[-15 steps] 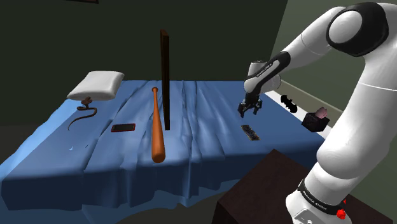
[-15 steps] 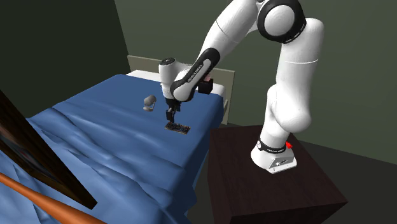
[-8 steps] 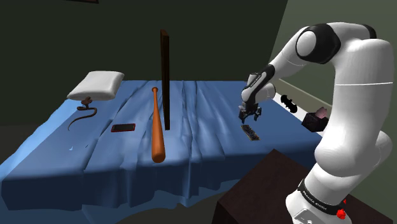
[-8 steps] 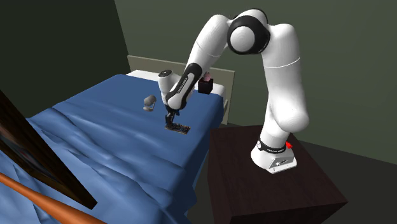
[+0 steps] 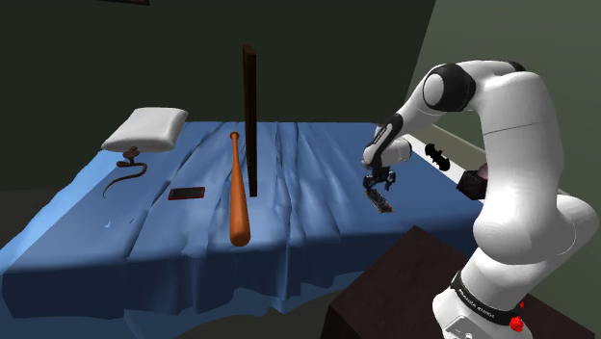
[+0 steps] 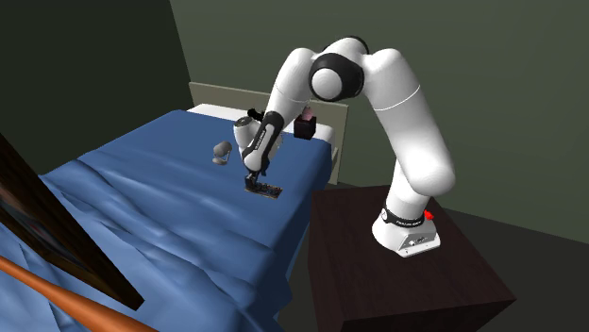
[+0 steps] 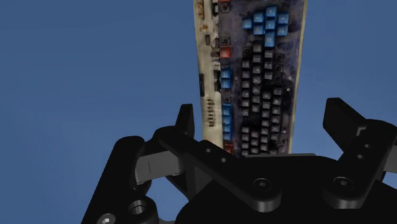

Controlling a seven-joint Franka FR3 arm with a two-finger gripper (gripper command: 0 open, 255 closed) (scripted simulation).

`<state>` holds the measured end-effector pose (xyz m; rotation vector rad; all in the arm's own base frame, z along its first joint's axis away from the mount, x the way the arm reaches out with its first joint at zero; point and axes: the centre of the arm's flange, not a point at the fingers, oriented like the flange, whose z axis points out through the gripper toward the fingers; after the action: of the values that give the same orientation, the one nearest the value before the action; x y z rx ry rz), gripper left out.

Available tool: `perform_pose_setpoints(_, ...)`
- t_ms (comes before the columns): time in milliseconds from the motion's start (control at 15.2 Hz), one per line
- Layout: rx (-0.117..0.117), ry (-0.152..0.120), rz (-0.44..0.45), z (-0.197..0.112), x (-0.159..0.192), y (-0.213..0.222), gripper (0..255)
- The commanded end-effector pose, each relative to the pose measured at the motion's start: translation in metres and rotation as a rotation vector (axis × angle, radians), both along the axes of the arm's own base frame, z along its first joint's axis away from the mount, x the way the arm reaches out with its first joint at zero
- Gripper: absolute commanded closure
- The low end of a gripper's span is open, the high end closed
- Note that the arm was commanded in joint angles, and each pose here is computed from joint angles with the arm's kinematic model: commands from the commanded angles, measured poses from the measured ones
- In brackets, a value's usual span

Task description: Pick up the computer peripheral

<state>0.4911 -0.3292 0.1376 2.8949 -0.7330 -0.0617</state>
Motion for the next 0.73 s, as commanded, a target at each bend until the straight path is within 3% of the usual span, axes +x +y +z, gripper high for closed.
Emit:
perform_pose_setpoints(0,0.000,0.000,-0.001,-0.012,0.000,0.001,0)
perform_pose_setpoints(396,0.000,0.000,-0.001,-0.036,0.000,0.001,0)
perform_pose_setpoints(462,0.000,0.000,-0.001,-0.036,0.000,0.001,255)
perform_pose_setpoints(660,0.000,0.000,-0.001,-0.036,0.000,0.001,255)
